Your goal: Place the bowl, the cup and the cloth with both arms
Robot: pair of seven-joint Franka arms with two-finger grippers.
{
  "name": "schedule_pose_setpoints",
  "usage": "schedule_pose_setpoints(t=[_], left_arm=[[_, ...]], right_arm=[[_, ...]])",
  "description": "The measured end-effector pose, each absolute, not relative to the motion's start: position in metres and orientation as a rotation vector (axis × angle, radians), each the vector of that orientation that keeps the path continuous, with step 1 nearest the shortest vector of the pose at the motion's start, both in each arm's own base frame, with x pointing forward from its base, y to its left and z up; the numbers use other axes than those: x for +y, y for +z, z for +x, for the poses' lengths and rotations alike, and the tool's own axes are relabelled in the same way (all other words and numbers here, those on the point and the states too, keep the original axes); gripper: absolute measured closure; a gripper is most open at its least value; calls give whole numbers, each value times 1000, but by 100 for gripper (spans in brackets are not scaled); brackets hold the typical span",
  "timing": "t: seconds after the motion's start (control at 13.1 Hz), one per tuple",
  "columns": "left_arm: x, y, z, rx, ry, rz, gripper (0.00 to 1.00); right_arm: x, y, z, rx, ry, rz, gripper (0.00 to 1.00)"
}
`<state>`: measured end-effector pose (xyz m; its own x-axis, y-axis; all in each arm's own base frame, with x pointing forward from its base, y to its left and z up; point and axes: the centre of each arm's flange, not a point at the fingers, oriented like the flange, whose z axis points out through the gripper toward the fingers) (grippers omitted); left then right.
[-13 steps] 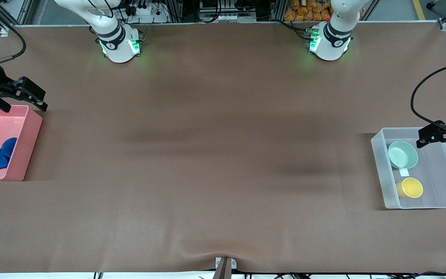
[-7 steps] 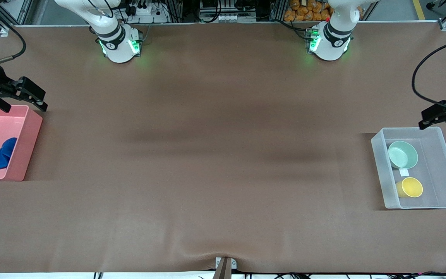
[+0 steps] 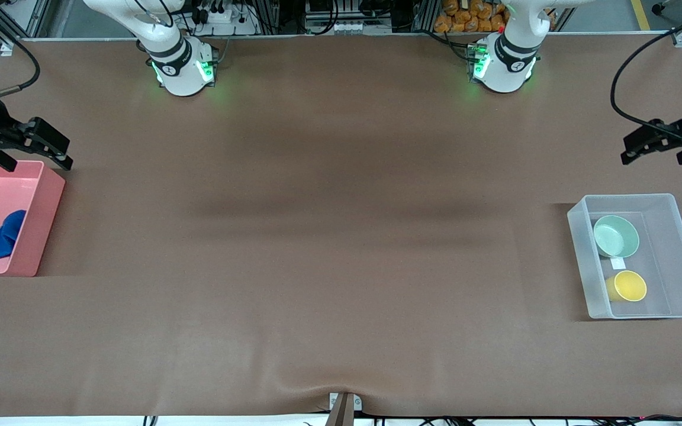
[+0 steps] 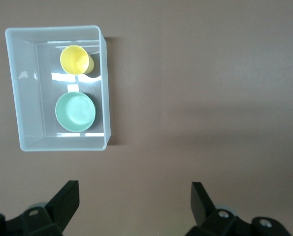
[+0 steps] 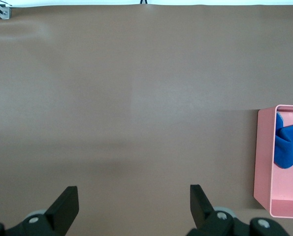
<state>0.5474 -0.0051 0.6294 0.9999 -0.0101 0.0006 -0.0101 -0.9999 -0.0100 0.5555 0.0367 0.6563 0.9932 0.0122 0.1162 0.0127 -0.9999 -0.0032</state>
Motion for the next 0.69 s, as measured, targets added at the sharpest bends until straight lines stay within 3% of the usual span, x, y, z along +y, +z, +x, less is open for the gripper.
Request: schedule_pose_setpoints(t=[0.69], left_arm=[[-20, 650, 520, -13, -5, -3131, 0]], right_arm=[[36, 656, 556, -18, -183, -3132, 0]])
